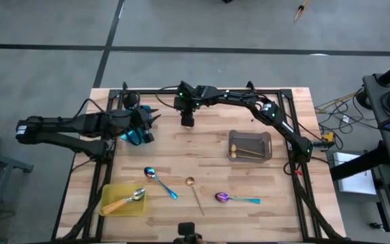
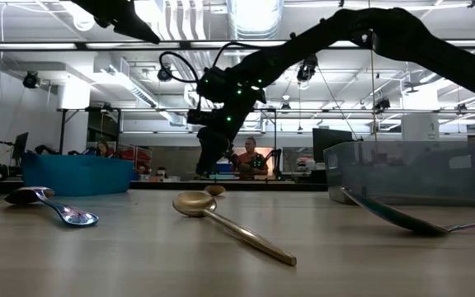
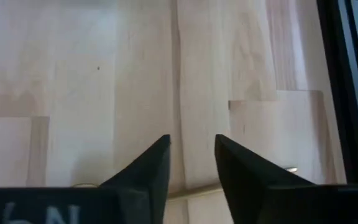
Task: Sort silverware by color (type)
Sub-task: Put the gold spoon into the black bin
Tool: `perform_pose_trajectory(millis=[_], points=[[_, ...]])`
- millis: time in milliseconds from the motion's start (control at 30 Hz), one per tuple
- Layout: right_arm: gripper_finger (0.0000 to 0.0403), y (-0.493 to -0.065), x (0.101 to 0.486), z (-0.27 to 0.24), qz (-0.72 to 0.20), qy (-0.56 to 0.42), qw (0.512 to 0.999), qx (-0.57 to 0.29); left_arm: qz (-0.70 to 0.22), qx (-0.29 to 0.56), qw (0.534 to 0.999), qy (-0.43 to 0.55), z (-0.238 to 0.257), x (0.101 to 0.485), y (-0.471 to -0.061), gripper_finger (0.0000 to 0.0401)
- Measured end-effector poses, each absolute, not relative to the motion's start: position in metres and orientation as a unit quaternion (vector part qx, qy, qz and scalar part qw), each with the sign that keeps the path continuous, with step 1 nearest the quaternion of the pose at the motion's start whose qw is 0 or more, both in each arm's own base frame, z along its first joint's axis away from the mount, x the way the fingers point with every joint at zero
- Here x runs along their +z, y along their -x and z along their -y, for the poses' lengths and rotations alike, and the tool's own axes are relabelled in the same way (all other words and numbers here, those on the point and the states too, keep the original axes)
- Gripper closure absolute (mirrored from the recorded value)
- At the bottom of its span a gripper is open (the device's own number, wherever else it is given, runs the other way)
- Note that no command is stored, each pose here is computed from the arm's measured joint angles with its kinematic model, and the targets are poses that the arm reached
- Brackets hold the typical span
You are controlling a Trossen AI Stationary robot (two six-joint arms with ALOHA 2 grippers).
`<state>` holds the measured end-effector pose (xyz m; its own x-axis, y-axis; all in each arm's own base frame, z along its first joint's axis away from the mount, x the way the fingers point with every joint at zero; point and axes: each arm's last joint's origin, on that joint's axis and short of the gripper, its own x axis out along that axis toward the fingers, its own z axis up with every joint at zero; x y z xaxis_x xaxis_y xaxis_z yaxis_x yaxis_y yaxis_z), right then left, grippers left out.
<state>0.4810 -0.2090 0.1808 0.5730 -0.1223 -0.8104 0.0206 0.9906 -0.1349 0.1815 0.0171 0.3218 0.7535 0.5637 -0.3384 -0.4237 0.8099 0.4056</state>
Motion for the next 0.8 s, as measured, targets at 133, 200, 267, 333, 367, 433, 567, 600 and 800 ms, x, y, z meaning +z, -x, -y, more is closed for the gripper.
perform_pose_trajectory(millis=[133,200,267,333,367,433,567,600,800], points=[[0.0338,-0.480,0.180,0.212,-0.461,0.056,0.884,-0.046,-0.233,0.267,0.922,-0.155,-0.017,0.321,-0.181,0.0325],[0.0359,-0.479,0.178,0.213,-0.461,0.058,0.884,-0.052,-0.233,0.266,0.922,-0.155,-0.017,0.321,-0.181,0.0325],[0.0377,-0.478,0.175,0.216,-0.459,0.054,0.885,-0.057,-0.233,0.266,0.922,-0.155,-0.017,0.321,-0.181,0.0325],[0.0389,-0.478,0.172,0.219,-0.454,0.051,0.887,-0.063,-0.233,0.267,0.922,-0.156,-0.017,0.321,-0.181,0.0325],[0.0391,-0.477,0.171,0.220,-0.452,0.049,0.888,-0.066,-0.234,0.266,0.922,-0.156,-0.017,0.321,-0.181,0.0325],[0.0393,-0.477,0.170,0.224,-0.445,0.042,0.891,-0.075,-0.234,0.266,0.922,-0.155,-0.017,0.321,-0.181,0.0325],[0.0394,-0.476,0.162,0.228,-0.447,0.028,0.890,-0.083,-0.234,0.267,0.922,-0.154,-0.017,0.321,-0.181,0.0325],[0.0394,-0.476,0.159,0.229,-0.449,0.024,0.889,-0.085,-0.234,0.267,0.922,-0.153,-0.017,0.321,-0.181,0.0325],[0.0394,-0.476,0.147,0.232,-0.462,0.001,0.882,-0.088,-0.234,0.268,0.923,-0.148,-0.017,0.320,-0.181,0.0325]])
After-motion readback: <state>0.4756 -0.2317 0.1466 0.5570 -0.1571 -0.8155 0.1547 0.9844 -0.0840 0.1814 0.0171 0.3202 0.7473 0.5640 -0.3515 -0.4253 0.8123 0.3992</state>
